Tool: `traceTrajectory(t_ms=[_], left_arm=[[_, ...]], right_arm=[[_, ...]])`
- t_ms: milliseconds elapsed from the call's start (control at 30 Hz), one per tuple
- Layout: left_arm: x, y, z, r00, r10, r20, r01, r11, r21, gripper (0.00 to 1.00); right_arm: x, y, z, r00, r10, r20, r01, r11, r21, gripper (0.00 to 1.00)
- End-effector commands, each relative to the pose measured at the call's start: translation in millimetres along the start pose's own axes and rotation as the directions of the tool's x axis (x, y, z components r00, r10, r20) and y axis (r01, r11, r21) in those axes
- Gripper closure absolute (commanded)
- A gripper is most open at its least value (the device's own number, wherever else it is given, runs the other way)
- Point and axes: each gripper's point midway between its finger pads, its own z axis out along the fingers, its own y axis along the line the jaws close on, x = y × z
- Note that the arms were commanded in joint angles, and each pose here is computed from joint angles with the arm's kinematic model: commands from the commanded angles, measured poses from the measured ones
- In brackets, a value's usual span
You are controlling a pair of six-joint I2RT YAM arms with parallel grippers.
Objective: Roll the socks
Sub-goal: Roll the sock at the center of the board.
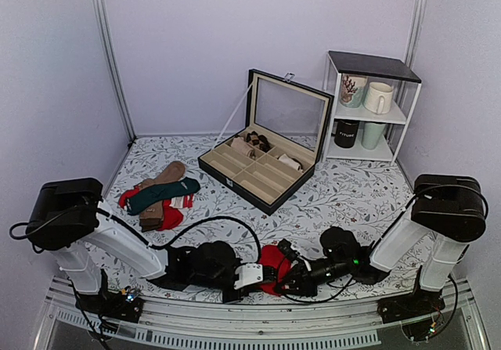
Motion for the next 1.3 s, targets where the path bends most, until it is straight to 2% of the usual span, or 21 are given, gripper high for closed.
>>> traceTrajectory(t_ms=[0, 100, 200, 300, 367, 433, 500, 567, 600, 667, 767, 1067, 1133, 1233, 1267], left_arm=[[-11, -8, 2, 1.000, -0.011, 0.009, 0.010, 0.999, 0.046, 1.00], [-7, -13, 7, 0.998, -0.043, -0.034, 0.046, 0.994, 0.095, 1.00], [6, -16, 14, 0.984, -0.130, -0.125, 0.148, 0.977, 0.153, 1.00], [21, -22, 14, 0.951, -0.223, -0.213, 0.267, 0.941, 0.206, 1.00], [31, -26, 12, 0.930, -0.265, -0.255, 0.323, 0.920, 0.221, 1.00], [41, -30, 9, 0.904, -0.307, -0.297, 0.380, 0.896, 0.229, 1.00], [52, -31, 7, 0.873, -0.350, -0.339, 0.438, 0.868, 0.232, 1.00], [62, -35, 5, 0.847, -0.381, -0.371, 0.482, 0.844, 0.234, 1.00], [67, -36, 5, 0.835, -0.393, -0.385, 0.499, 0.837, 0.227, 1.00], [77, -39, 5, 0.810, -0.416, -0.414, 0.531, 0.819, 0.218, 1.00], [87, -44, 6, 0.788, -0.429, -0.442, 0.559, 0.800, 0.218, 1.00], [91, -47, 5, 0.782, -0.430, -0.451, 0.567, 0.791, 0.229, 1.00], [92, -46, 5, 0.781, -0.431, -0.451, 0.567, 0.792, 0.226, 1.00], [91, -45, 4, 0.782, -0.434, -0.447, 0.568, 0.792, 0.226, 1.00], [102, -49, 7, 0.767, -0.434, -0.473, 0.579, 0.786, 0.218, 1.00]], right_arm=[[89, -35, -11, 0.941, 0.215, -0.262, -0.176, 0.971, 0.163, 0.84], [83, -37, -11, 0.947, 0.208, -0.246, -0.165, 0.969, 0.184, 0.76], [64, -37, -14, 0.971, 0.148, -0.188, -0.108, 0.972, 0.208, 0.64], [32, -36, -26, 0.997, 0.011, -0.080, 0.009, 0.969, 0.248, 0.55], [4, -35, -37, 0.993, -0.118, 0.005, 0.111, 0.946, 0.305, 0.52], [-17, -30, -48, 0.965, -0.254, 0.065, 0.213, 0.905, 0.368, 0.41], [-34, -17, -58, 0.899, -0.426, 0.104, 0.348, 0.838, 0.420, 0.35], [-40, -5, -63, 0.815, -0.570, 0.106, 0.472, 0.758, 0.450, 0.32], [-41, 1, -63, 0.764, -0.639, 0.093, 0.539, 0.710, 0.453, 0.32], [-39, 8, -60, 0.710, -0.700, 0.084, 0.605, 0.666, 0.436, 0.32], [-32, 17, -48, 0.684, -0.725, 0.083, 0.654, 0.659, 0.371, 0.32], [-13, 6, -30, 0.716, -0.697, 0.034, 0.642, 0.677, 0.360, 0.36], [-12, 5, -29, 0.726, -0.687, 0.034, 0.631, 0.685, 0.364, 0.40], [-14, 4, -30, 0.741, -0.670, 0.037, 0.612, 0.698, 0.372, 0.53], [-14, 3, -29, 0.749, -0.662, 0.031, 0.606, 0.703, 0.373, 0.59]])
